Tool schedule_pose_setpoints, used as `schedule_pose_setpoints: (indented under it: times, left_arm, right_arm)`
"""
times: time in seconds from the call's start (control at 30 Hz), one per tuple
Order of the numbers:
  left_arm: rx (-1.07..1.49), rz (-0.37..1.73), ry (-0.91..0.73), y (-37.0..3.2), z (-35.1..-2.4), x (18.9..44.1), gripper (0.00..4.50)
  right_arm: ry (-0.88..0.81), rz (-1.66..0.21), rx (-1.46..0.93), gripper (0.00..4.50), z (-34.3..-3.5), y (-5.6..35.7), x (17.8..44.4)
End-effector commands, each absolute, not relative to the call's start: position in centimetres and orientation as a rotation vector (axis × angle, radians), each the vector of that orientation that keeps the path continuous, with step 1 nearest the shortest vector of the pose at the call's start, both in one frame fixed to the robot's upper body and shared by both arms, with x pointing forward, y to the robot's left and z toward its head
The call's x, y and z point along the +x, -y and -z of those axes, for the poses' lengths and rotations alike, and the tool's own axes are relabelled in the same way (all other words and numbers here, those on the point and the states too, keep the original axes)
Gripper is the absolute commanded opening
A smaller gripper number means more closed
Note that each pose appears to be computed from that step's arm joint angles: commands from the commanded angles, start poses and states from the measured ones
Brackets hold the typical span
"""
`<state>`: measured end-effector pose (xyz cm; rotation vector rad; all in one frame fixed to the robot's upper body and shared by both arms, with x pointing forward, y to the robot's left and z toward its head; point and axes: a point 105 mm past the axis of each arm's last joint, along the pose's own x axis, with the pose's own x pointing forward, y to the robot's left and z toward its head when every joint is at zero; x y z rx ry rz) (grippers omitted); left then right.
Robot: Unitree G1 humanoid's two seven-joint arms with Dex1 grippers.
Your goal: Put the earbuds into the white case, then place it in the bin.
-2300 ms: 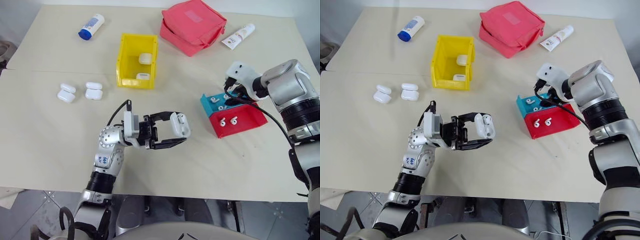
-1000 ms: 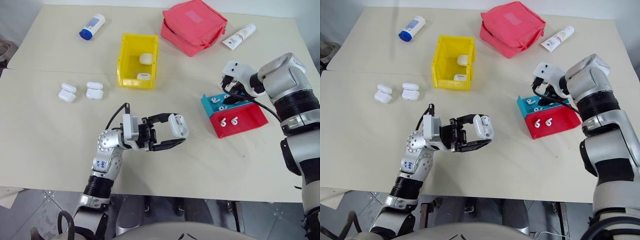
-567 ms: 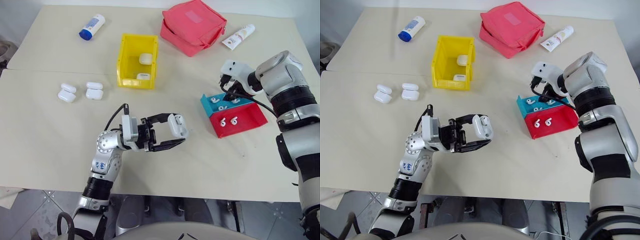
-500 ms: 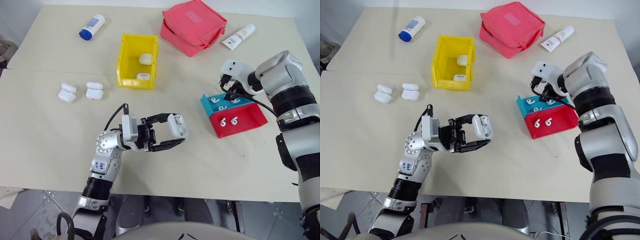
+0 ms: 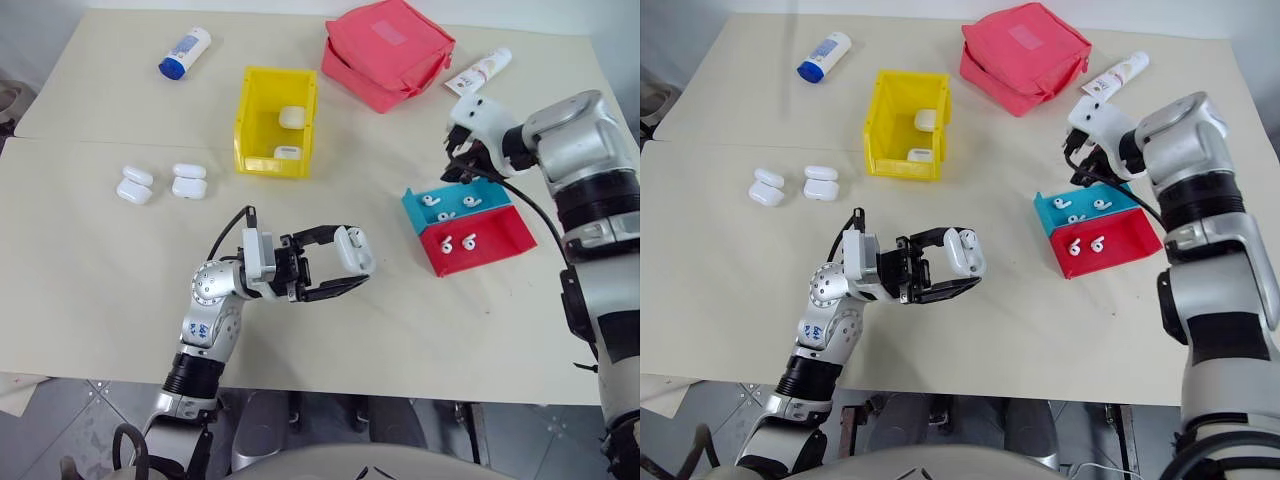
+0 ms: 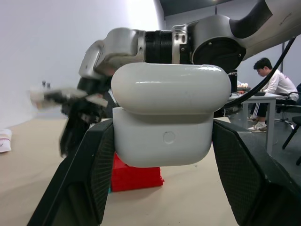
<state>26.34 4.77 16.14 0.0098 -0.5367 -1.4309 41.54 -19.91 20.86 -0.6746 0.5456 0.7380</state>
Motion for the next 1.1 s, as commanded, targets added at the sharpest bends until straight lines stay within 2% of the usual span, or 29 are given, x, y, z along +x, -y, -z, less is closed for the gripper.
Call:
schedule_pose_setpoints:
  times: [0.03, 0.1, 0.2, 0.47, 0.7, 0.93, 1.1]
  left_arm:
    - [0.027, 1.432, 0.569, -5.1, -16.7, 26.7, 2.78]
    - [0.035, 1.439, 0.558, -5.2, -16.6, 27.1, 2.78]
    - [0.049, 1.450, 0.547, -5.6, -16.5, 28.1, 2.78]
    - [0.078, 1.500, 0.538, -5.8, -16.7, 29.7, 2.78]
    - [0.089, 1.547, 0.541, -5.3, -16.6, 30.5, 2.78]
    - [0.095, 1.586, 0.544, -4.8, -16.5, 30.8, 2.78]
    - [0.103, 1.610, 0.535, -4.5, -15.9, 30.9, 2.78]
  right_arm:
    - [-0.399, -0.828, -0.611, 0.47, -23.3, 19.0, 39.0]
    - [-0.372, -0.854, -0.527, 0.47, -23.4, 18.9, 37.1]
    - [-0.438, -0.856, -0.312, 0.47, -23.0, 19.2, 33.8]
    - [-0.484, -0.860, -0.004, 0.47, -24.4, 18.1, 29.6]
    - [-0.528, -0.933, 0.080, 0.47, -23.9, 17.9, 28.0]
    - [-0.545, -0.993, 0.219, 0.47, -24.3, 16.6, 27.6]
    - [-0.475, -1.034, 0.285, 0.47, -25.2, 14.4, 26.7]
